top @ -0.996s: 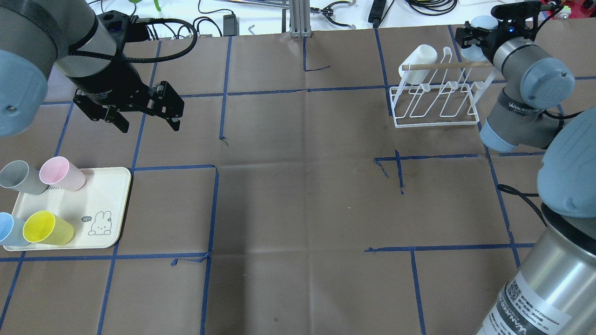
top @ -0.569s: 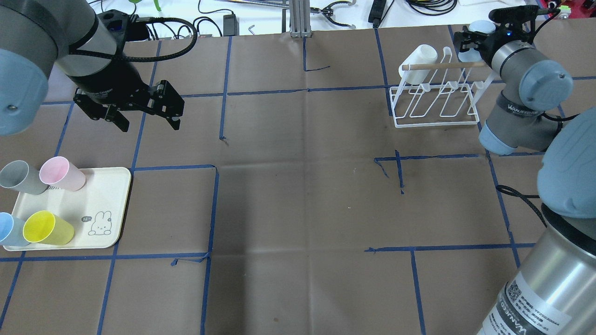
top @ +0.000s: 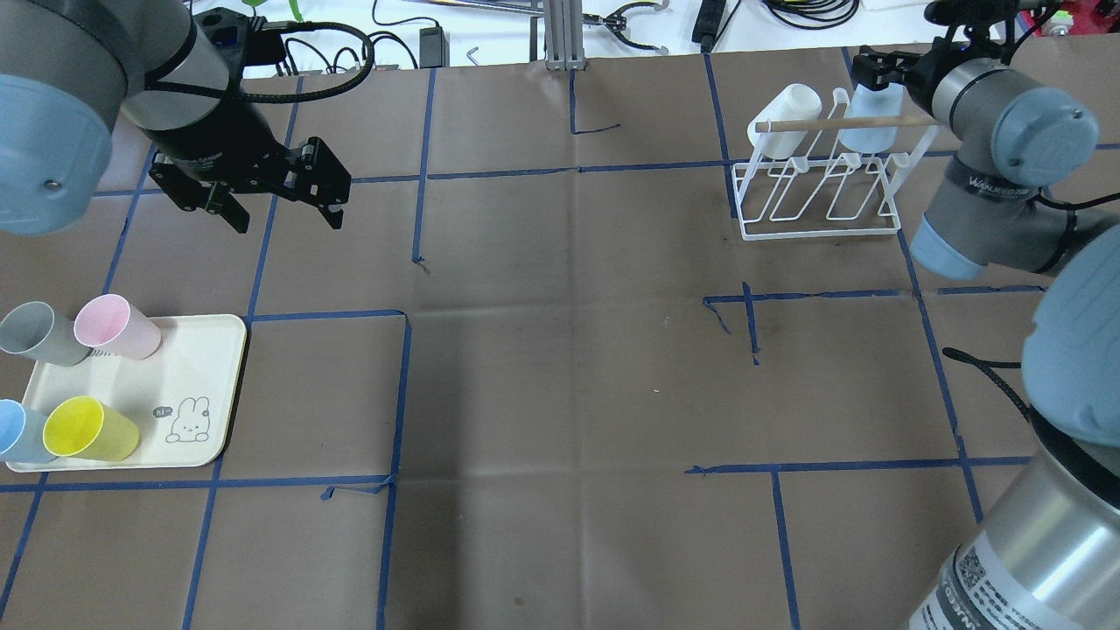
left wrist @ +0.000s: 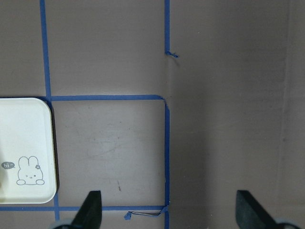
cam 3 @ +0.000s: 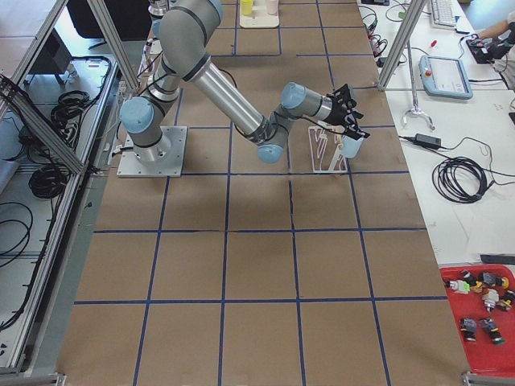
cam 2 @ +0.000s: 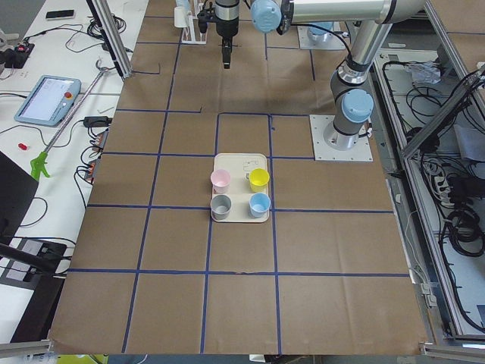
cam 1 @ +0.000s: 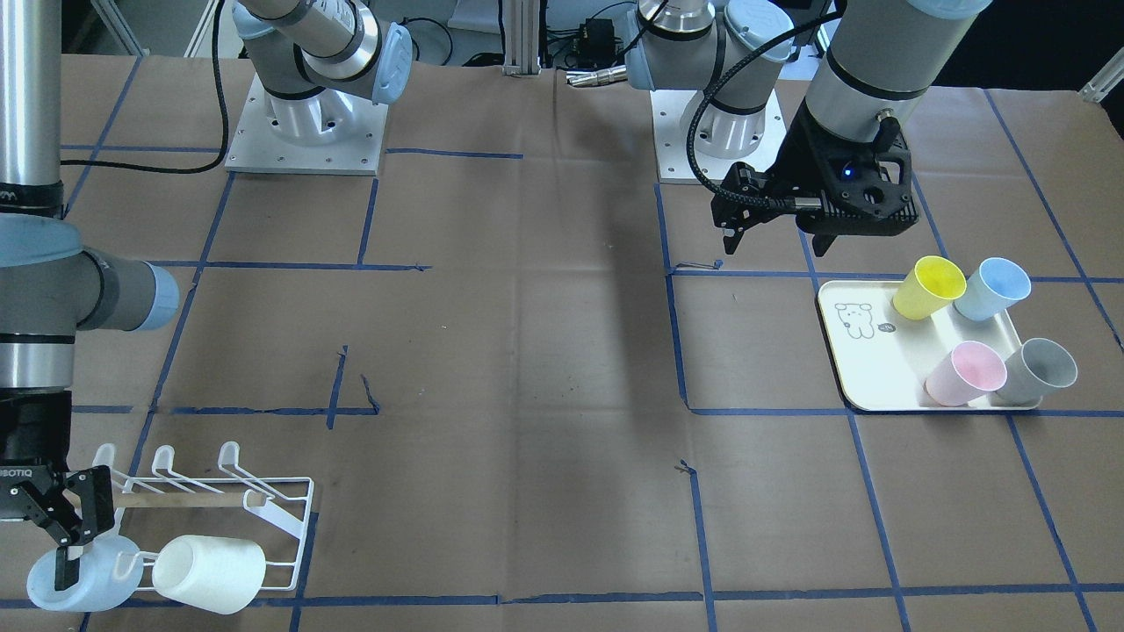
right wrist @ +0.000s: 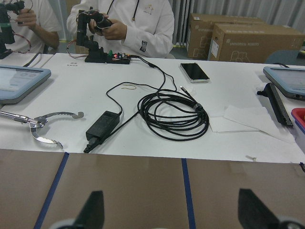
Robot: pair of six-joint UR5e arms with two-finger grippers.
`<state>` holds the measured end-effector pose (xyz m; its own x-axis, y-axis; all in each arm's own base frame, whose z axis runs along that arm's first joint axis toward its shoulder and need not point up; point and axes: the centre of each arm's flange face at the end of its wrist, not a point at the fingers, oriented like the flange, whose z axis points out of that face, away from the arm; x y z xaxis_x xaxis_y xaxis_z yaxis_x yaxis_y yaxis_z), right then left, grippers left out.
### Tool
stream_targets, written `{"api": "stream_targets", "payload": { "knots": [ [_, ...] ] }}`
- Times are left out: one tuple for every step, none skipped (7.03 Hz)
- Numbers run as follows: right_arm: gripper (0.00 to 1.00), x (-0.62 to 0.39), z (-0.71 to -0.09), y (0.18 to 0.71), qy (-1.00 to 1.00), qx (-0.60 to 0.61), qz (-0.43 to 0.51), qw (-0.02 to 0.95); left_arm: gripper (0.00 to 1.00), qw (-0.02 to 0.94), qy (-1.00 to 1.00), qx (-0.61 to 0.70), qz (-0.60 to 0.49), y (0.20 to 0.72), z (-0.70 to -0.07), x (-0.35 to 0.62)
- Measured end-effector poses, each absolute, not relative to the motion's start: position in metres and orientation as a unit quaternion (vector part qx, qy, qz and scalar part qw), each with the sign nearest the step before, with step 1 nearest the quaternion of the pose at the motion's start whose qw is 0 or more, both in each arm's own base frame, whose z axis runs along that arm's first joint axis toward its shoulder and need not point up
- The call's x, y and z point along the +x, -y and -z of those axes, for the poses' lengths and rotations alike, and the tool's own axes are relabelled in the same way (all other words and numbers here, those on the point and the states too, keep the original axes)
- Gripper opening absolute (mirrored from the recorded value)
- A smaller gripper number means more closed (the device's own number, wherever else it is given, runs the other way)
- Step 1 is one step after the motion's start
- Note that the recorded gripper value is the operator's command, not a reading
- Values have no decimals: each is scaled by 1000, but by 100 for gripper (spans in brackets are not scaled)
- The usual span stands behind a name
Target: Transfer IKEA cup to right arm and place on rack
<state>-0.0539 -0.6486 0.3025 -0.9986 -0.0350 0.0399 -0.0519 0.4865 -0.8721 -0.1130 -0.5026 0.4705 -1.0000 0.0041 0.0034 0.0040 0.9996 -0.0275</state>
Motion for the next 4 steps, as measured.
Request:
{"api": "stream_targets", "payload": {
  "knots": [
    [100,-52,-323,644,877,20,-480,-2,100,2,1000,-2,-16,504,-472,-113],
    [100,-48,-347,638,890,17,-455,-13,100,2,1000,-2,-17,504,-473,-113],
    [100,-37,-373,632,903,18,-430,-25,100,1,1000,-2,-17,503,-474,-113],
    [100,-21,-402,622,919,19,-392,-37,100,1,1000,-2,-17,503,-474,-113]
  ]
}}
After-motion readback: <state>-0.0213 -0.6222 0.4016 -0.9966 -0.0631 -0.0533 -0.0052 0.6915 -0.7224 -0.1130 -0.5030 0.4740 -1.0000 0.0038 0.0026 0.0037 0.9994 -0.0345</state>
